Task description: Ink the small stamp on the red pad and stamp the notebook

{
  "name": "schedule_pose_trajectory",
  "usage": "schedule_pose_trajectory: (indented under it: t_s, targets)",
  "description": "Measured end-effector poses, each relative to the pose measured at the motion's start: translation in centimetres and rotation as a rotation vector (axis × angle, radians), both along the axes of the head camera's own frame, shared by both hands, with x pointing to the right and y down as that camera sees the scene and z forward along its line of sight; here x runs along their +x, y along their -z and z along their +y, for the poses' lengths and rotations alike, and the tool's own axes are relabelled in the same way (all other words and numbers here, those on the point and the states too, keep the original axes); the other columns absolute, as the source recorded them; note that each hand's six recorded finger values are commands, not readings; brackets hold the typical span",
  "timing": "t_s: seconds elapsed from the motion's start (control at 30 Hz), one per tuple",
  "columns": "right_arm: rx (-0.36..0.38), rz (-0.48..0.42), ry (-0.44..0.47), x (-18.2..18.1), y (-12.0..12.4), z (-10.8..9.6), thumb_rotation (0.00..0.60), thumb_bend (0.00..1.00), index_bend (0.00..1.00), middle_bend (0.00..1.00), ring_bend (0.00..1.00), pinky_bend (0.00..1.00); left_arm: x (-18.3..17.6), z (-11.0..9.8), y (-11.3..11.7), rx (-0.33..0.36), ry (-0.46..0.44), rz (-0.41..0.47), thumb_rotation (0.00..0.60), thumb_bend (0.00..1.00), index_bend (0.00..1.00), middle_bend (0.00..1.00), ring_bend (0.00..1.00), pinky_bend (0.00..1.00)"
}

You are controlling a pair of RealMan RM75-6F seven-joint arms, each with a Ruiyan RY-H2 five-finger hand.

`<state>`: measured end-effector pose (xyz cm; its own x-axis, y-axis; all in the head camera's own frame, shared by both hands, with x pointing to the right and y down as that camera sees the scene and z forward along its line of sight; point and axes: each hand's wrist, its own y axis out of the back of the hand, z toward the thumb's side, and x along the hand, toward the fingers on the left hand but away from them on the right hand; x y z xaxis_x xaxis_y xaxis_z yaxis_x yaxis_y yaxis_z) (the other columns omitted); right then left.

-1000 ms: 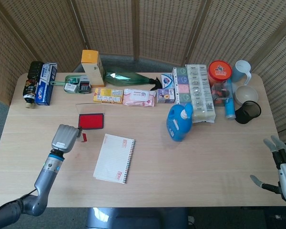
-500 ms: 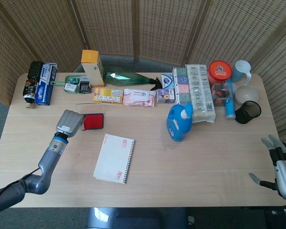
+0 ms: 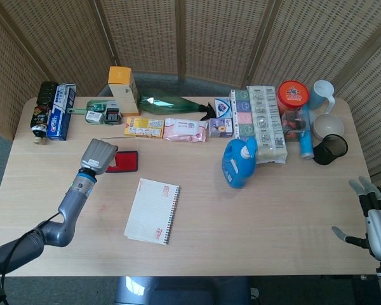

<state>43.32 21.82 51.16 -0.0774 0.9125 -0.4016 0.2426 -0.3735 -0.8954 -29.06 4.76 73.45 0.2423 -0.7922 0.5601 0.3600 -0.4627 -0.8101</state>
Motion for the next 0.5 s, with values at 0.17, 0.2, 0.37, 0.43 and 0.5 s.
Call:
schedule_pose_trajectory:
  t_s: [0.17, 0.2, 0.37, 0.43, 0.5]
  targets:
    - [0.01, 0.001, -0.003, 0.1, 0.1, -0.2, 0.567, 0.0, 0.06, 0.0, 0.0, 0.0, 0.6, 0.1, -0.7, -0.008, -0.015, -0.02, 0.6, 0.35, 0.63, 1.0, 1.0, 1.0]
    - [0.011, 0.002, -0.003, 0.1, 0.1, -0.2, 0.568, 0.0, 0.06, 0.0, 0.0, 0.0, 0.7, 0.1, -0.7, -0.009, -0.015, -0.021, 0.6, 0.35, 0.63, 1.0, 1.0, 1.0]
    - [0.02, -0.004, -0.001, 0.0, 0.4, -0.2, 0.569, 0.0, 0.06, 0.0, 0.0, 0.0, 1.0, -0.1, -1.0, -0.008, -0.014, -0.03, 0.6, 0.36, 0.63, 1.0, 1.0, 1.0]
    - [0.028, -0.007, 0.005, -0.1, 0.5, -0.2, 0.568, 0.0, 0.06, 0.0, 0.0, 0.0, 0.9, -0.2, -1.1, -0.01, -0.01, -0.039, 0.6, 0.35, 0.63, 1.0, 1.0, 1.0]
    - [0.031, -0.006, 0.009, -0.2, 0.7, -0.2, 0.566, 0.0, 0.06, 0.0, 0.0, 0.0, 0.8, -0.3, -1.3, -0.013, -0.008, -0.048, 0.6, 0.35, 0.63, 1.0, 1.0, 1.0]
